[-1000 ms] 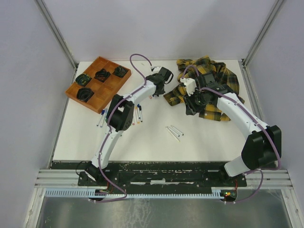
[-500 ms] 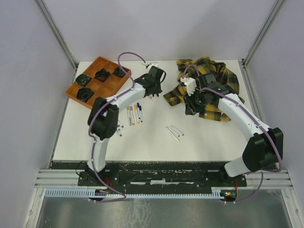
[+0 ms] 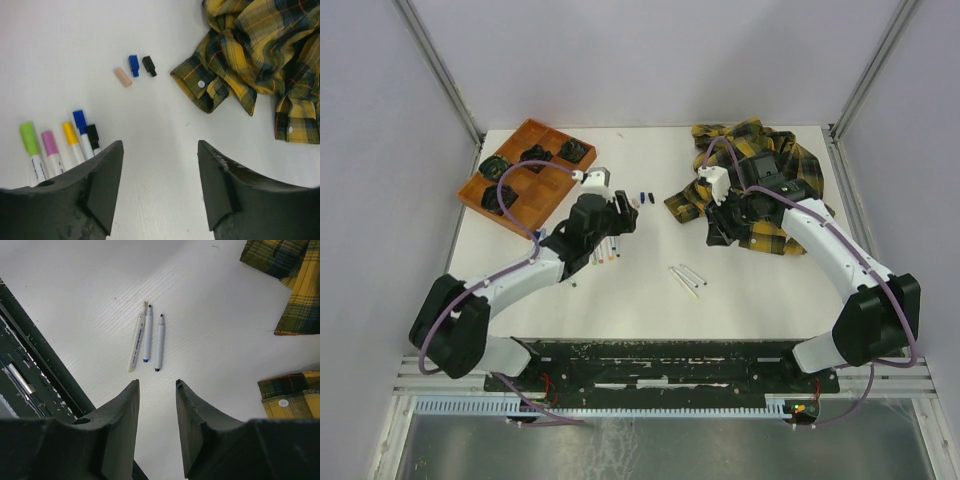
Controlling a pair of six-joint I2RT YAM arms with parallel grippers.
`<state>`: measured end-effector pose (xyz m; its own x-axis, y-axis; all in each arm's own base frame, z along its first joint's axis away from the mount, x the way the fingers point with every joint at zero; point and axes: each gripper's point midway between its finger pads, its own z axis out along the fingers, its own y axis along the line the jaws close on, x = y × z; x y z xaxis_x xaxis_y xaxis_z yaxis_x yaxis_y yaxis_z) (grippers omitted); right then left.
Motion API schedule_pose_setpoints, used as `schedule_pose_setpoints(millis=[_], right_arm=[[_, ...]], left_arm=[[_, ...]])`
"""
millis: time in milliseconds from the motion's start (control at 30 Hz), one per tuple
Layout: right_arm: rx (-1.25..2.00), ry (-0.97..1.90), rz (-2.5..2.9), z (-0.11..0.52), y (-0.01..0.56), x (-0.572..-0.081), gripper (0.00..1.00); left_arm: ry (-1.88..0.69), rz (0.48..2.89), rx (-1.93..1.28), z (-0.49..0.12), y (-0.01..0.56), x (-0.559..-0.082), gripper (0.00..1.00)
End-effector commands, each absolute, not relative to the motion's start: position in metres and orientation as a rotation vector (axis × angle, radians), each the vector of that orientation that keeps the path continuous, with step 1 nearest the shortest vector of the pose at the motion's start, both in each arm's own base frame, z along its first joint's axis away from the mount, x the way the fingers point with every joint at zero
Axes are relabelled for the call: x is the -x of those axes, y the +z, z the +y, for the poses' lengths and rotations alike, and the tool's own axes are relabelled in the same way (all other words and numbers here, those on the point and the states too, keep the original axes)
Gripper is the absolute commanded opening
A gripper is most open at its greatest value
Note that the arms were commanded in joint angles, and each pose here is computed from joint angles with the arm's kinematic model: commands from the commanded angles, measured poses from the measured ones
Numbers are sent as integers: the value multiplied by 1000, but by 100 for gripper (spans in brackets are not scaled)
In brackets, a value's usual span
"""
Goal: Open the pen caps
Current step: Pick up the pen from the center of the board.
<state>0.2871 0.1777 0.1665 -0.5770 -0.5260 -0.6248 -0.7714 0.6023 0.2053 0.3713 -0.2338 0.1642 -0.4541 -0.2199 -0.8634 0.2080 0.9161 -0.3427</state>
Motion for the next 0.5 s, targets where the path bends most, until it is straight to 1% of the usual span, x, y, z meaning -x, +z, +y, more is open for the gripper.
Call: schedule_pose_setpoints(millis=[0, 33, 67, 267, 367, 467], right_arm=[[1080, 687, 2229, 183, 184, -282, 42], [1087, 694, 2229, 184, 184, -281, 42], [1091, 696, 2226, 184, 184, -280, 42], [1099, 712, 2229, 185, 183, -279, 42], [1099, 714, 2234, 185, 181, -279, 42], [1099, 711, 2236, 185, 181, -279, 42]], left_arm=[[-547, 1840, 31, -221, 190, -360, 74], [-562, 1843, 39, -218, 188, -353, 77], [-576, 1851, 38, -216, 183, -348, 78], [-580, 1932, 47, -209, 148, -330, 77], [-551, 1998, 53, -211, 133, -333, 74], [-503, 2083, 54, -214, 115, -338, 67]])
